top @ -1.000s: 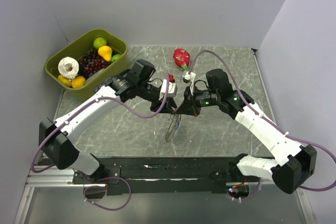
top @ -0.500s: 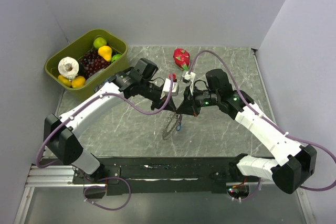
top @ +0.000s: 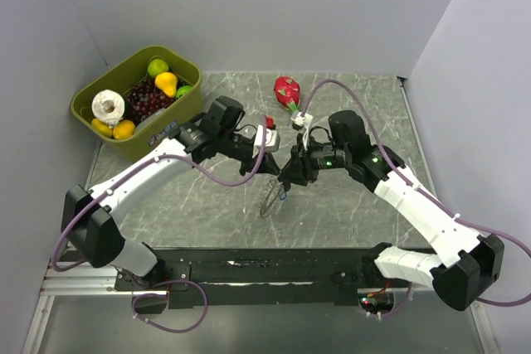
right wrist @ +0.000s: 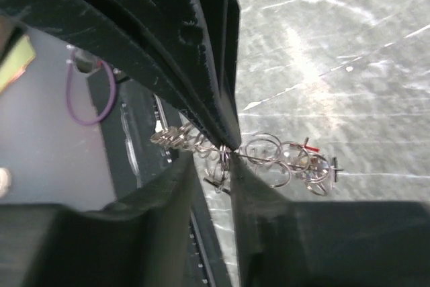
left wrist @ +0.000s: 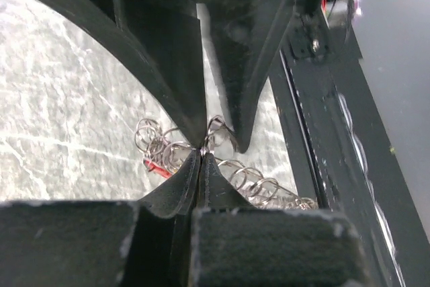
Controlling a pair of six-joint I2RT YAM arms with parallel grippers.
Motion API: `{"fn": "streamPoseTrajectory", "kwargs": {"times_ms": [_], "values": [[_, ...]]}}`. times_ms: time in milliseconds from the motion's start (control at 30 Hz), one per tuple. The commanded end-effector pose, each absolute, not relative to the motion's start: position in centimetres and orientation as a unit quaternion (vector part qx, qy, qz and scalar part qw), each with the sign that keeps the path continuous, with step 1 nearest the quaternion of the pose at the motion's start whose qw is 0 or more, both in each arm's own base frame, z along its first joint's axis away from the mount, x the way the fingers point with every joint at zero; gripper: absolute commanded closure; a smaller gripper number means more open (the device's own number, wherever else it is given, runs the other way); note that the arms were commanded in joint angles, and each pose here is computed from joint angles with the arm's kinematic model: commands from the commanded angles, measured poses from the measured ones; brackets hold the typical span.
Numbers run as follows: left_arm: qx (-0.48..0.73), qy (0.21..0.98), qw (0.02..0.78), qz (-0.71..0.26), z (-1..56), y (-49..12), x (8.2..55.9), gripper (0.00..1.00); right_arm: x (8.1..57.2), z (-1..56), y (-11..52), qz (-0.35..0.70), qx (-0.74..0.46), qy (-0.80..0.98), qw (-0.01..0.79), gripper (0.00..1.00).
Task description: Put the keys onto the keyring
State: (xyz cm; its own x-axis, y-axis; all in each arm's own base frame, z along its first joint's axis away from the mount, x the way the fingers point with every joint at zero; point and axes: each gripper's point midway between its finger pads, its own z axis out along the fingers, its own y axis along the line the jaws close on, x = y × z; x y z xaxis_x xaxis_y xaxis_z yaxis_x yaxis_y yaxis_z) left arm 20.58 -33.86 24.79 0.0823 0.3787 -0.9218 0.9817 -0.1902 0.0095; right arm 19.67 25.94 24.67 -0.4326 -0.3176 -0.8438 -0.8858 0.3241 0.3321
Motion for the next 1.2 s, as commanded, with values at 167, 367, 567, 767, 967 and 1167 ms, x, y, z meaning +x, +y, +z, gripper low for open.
{"fn": "streamPoseTrajectory", "kwargs": {"times_ms": [167, 367, 567, 767, 967, 1167], "values": [[0.584, 0.448, 0.491, -0.466, 31.2, -34.8, 19.6, 0.99, 20.2, 31.2, 26.2, 0.442, -0.366, 0.68, 0.456, 0.33], [0.518, 0.423, 0.572, -0.475, 33.5, -34.0, 19.6, 0.99, 19.8, 31.8, 25.6, 0.466, -0.34, 0.684, 0.447, 0.27], [0.445, 0.412, 0.633, -0.481, 35.2, -32.7, 19.8, 0.99, 19.6, 32.7, 24.7, 0.491, -0.316, 0.68, 0.443, 0.31], [0.418, 0.415, 0.647, -0.485, 35.6, -32.1, 20.2, 0.99, 19.2, 33.0, 24.8, 0.507, -0.306, 0.686, 0.422, 0.34], [0.424, 0.41, 0.645, -0.485, 35.7, -32.2, 20.1, 0.99, 19.6, 32.9, 24.6, 0.5, -0.294, 0.696, 0.424, 0.41], [0.437, 0.41, 0.636, -0.486, 35.4, -32.4, 19.9, 0.99, 20.2, 33.5, 24.5, 0.493, -0.278, 0.699, 0.436, 0.46]]}}
